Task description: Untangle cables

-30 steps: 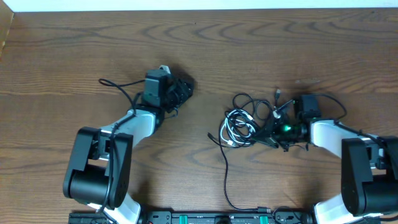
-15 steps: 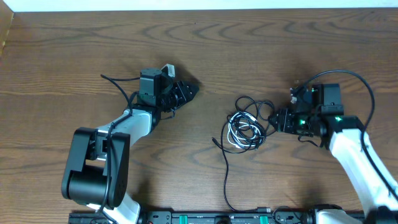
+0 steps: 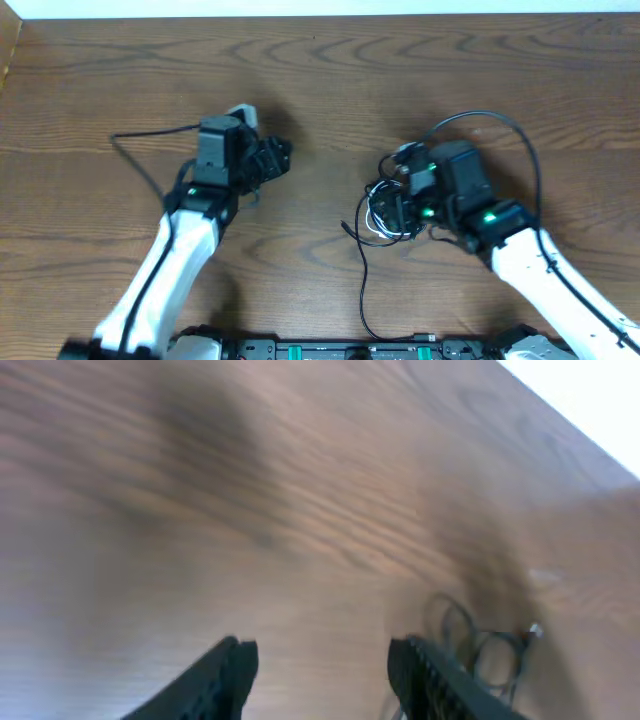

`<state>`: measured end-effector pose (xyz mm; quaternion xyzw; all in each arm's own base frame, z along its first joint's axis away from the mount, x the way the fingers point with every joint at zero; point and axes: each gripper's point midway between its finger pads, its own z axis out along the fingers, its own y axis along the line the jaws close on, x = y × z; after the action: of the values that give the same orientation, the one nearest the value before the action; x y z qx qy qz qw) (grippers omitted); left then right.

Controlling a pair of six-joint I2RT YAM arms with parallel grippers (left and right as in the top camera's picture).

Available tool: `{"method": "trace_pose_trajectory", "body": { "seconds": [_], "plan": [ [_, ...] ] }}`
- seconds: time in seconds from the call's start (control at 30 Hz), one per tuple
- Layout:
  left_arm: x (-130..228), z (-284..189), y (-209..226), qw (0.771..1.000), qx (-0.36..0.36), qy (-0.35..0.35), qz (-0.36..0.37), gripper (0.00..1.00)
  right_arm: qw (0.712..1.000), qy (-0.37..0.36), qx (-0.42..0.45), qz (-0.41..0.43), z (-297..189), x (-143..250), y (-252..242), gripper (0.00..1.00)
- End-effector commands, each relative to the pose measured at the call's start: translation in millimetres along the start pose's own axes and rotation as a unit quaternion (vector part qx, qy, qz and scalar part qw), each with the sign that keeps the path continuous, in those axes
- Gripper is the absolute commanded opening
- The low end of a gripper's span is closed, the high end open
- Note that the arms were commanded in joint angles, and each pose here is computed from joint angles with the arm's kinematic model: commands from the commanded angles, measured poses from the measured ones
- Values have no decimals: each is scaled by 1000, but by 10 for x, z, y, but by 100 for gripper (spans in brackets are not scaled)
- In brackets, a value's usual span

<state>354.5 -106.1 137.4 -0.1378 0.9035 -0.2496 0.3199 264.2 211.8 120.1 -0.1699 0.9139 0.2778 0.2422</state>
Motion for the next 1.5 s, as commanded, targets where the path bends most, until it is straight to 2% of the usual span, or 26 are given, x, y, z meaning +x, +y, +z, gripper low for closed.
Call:
{"method": "trace_pose_trajectory", "body": {
  "seconds": [0.0, 0.17, 0.27, 0.4, 0.57, 0.67, 0.8, 1.1, 1.37, 1.47],
  "plan": [
    [-231, -305, 235, 993, -85, -74, 19, 50, 998, -10, 58, -26, 66, -15, 6, 62],
    [-244, -451, 210, 992, -85, -86, 20, 51, 989, 25, 109, -94, 317, 154, -62, 64],
    [-233, -445, 219, 993, -87, -83, 20, 51, 981, 30, 164, -104, 426, 171, -274, 65],
    [-186, -441, 252, 993, -93, -73, 18, 51, 979, 30, 175, -104, 562, 163, -350, 63],
    [-93, -440, 310, 993, -105, -54, 15, 51, 979, 27, 177, -97, 617, 152, -382, 55],
    [-33, -443, 349, 993, -112, -42, 13, 51, 981, 25, 181, -66, 604, 154, -425, 45],
    [5, -445, 373, 992, -117, -34, 12, 51, 982, 19, 186, -38, 590, 140, -469, 38],
    [6, -445, 374, 992, -117, -34, 12, 51, 978, 41, 202, -17, 553, 242, -603, 27],
    [5, -445, 373, 992, -117, -34, 12, 51, 975, 69, 212, 4, 668, 397, -708, 22],
    [6, -445, 374, 992, -117, -34, 12, 51, 974, 71, 215, 11, 698, 416, -745, 13]
  ]
}}
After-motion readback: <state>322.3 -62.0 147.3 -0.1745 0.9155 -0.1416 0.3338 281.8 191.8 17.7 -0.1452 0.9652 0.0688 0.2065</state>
